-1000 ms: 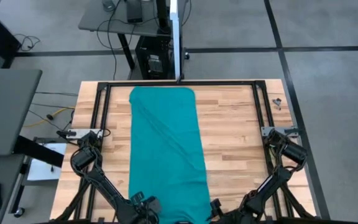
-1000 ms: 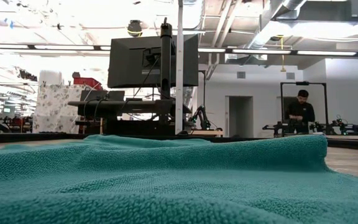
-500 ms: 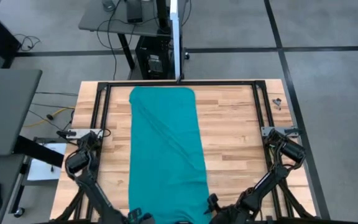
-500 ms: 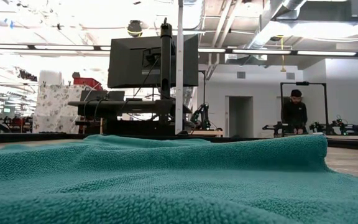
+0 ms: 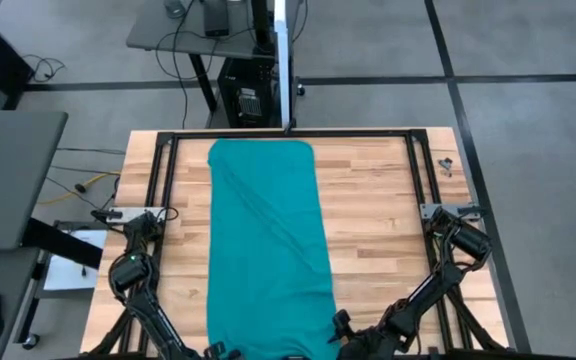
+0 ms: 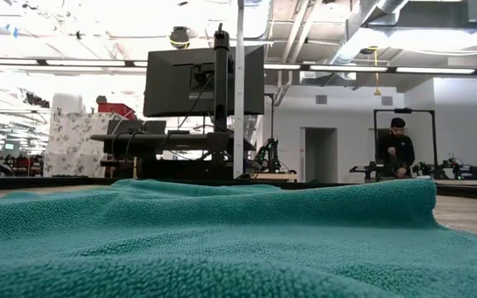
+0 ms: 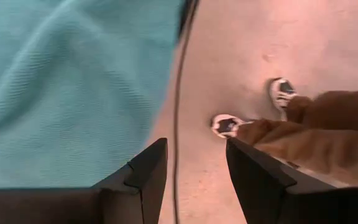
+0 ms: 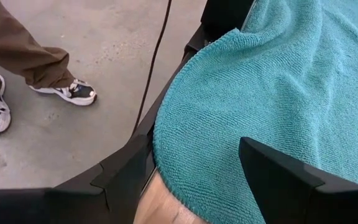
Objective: Roll towel
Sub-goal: Fold the blue towel
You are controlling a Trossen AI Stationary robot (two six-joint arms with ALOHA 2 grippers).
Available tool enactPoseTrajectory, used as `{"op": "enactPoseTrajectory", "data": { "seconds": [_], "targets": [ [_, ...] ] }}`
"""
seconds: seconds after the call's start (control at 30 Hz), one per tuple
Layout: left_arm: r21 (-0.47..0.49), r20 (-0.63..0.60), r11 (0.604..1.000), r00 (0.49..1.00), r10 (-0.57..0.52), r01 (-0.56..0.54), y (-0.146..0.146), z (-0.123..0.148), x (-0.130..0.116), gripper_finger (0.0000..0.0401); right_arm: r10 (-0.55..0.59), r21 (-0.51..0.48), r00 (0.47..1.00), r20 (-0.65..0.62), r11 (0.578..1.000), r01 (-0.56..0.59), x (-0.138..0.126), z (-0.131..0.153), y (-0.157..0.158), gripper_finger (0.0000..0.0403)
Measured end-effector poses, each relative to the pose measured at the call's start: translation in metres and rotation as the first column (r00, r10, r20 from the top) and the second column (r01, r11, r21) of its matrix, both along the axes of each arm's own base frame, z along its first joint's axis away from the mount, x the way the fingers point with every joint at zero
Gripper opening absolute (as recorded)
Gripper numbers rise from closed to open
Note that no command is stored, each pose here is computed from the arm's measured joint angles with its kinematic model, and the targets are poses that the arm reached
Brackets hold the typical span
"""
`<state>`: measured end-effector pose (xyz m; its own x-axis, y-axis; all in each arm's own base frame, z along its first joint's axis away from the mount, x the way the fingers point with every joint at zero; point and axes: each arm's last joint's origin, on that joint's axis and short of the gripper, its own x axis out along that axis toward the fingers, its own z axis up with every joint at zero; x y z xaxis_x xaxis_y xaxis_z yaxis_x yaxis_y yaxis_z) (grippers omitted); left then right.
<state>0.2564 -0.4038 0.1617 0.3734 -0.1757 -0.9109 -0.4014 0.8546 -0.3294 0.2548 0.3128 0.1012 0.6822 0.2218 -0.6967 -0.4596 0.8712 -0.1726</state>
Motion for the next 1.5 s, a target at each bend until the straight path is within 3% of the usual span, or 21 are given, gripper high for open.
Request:
{"op": "enactPoseTrajectory", "data": {
  "seconds": [0.13,0.23,0.3,0.4,0.47,0.53,0.77,0.87,1.0,1.27,1.5],
  "targets": [
    [-0.129,-0.013,0.985,0.993,0.116,-0.117,-0.012,-0.007,-0.001,0.0148,-0.012,0.011,1.0,-0.003,1.0,0.012,0.001,0.0,-0.001,0.0248],
    [-0.215,-0.018,0.966,0.99,0.14,-0.14,-0.016,-0.005,0.005,0.0148,-0.061,0.057,0.998,-0.024,0.996,0.062,0.002,-0.001,-0.002,0.0248],
    [-0.26,0.005,0.94,0.973,0.229,-0.22,-0.02,0.0,0.002,0.0148,-0.099,0.092,0.994,-0.042,0.99,0.103,0.001,-0.001,-0.001,0.0248],
    [-0.305,0.05,0.849,0.884,0.466,-0.431,-0.031,0.0,-0.025,0.0148,-0.156,0.144,0.986,-0.063,0.976,0.163,-0.001,-0.001,0.0,0.0248],
    [-0.309,0.027,0.788,0.823,0.567,-0.533,-0.036,-0.003,-0.049,0.0148,-0.187,0.17,0.98,-0.074,0.965,0.197,-0.001,-0.002,0.0,0.0248],
    [-0.272,-0.018,0.807,0.841,0.541,-0.524,-0.039,-0.005,-0.064,0.0148,-0.195,0.179,0.978,-0.078,0.962,0.207,-0.001,-0.002,0.0,0.0248],
    [0.002,-0.074,0.862,0.859,0.506,-0.507,-0.02,-0.013,-0.077,0.0148,-0.197,0.18,0.977,-0.08,0.961,0.209,-0.001,-0.002,0.0,0.0248],
    [0.078,-0.113,0.906,0.899,0.423,-0.416,-0.016,-0.014,-0.079,0.0148,-0.195,0.18,0.977,-0.081,0.962,0.207,-0.002,-0.002,0.0,0.0248],
    [0.104,-0.135,0.948,0.94,0.314,-0.302,-0.015,-0.017,-0.076,0.0148,-0.194,0.181,0.977,-0.082,0.962,0.206,-0.002,-0.002,0.001,0.0248],
    [0.131,-0.132,0.965,0.961,0.242,-0.225,-0.02,-0.041,-0.072,0.0148,-0.182,0.167,0.98,-0.079,0.967,0.193,-0.001,-0.002,-0.001,0.0248],
    [0.186,-0.141,0.926,0.924,0.356,-0.328,-0.013,-0.044,-0.071,0.0148,-0.181,0.167,0.98,-0.08,0.967,0.193,0.0,-0.002,-0.001,0.0248]
  ]
}}
